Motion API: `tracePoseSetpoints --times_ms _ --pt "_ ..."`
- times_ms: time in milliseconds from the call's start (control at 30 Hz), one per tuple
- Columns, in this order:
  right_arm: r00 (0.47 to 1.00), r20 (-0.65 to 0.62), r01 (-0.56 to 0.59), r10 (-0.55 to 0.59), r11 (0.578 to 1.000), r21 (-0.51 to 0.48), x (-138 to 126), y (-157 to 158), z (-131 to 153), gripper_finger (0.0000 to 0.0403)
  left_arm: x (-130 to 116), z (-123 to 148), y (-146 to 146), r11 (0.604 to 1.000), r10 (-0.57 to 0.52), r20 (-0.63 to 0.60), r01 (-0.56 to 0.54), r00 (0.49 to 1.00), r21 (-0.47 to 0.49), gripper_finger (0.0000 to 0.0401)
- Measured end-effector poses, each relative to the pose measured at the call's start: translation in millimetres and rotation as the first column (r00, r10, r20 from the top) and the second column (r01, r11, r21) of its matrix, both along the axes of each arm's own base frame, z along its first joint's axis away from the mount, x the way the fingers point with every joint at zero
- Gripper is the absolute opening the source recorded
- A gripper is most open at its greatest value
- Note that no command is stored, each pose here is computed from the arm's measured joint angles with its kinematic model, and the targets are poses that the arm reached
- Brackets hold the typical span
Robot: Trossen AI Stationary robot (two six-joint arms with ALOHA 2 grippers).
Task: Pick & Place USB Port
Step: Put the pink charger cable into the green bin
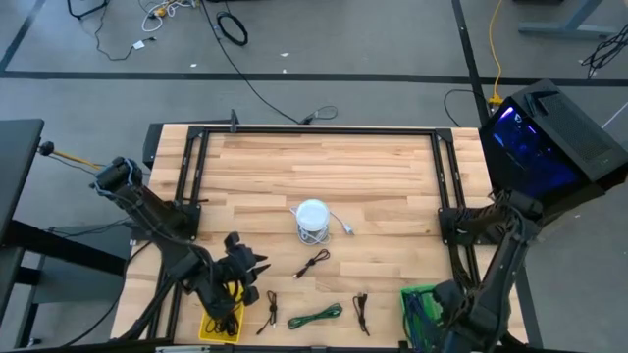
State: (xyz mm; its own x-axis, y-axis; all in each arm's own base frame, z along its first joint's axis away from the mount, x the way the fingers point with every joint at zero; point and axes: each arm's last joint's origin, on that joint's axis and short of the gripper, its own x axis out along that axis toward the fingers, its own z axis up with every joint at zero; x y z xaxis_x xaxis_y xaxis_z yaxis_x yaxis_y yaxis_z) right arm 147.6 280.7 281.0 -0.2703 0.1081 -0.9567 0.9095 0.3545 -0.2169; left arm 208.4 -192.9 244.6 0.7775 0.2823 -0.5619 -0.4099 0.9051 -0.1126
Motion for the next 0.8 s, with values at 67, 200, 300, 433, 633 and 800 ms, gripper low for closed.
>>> tracePoseSetpoints --times_ms 67,200,300,433,633,800 --pt "1.0 -0.003 -0.003 0.003 1.0 -0.005 2 5 -7 0.001 -2 0 -3 1.0 -0.012 0.006 0.012 1.0 -0.005 0.0101" --pt "1.0 -0.014 -0.008 0.007 1.0 -0.016 6 12 -18 0.001 -5 1 -7 0.999 -0.031 0.011 0.031 0.999 -0.008 0.0101" --pt "1.0 0.008 -0.012 0.013 0.999 -0.053 10 14 -26 0.001 -6 1 -7 0.999 -0.033 0.015 0.033 0.999 0.005 0.0101" --pt "1.0 0.005 -0.031 0.031 0.997 -0.064 16 15 -34 0.001 -5 1 -7 0.999 -0.031 0.017 0.031 0.999 0.007 0.0101" --pt "0.999 -0.01 -0.052 0.052 0.996 -0.073 22 16 -41 0.001 -6 1 -7 0.999 -0.032 0.017 0.032 0.999 0.007 0.0101" --pt "0.997 -0.05 -0.054 0.051 0.996 -0.074 22 19 -48 0.001 -5 1 -7 0.999 -0.032 0.019 0.032 0.999 0.005 0.0101"
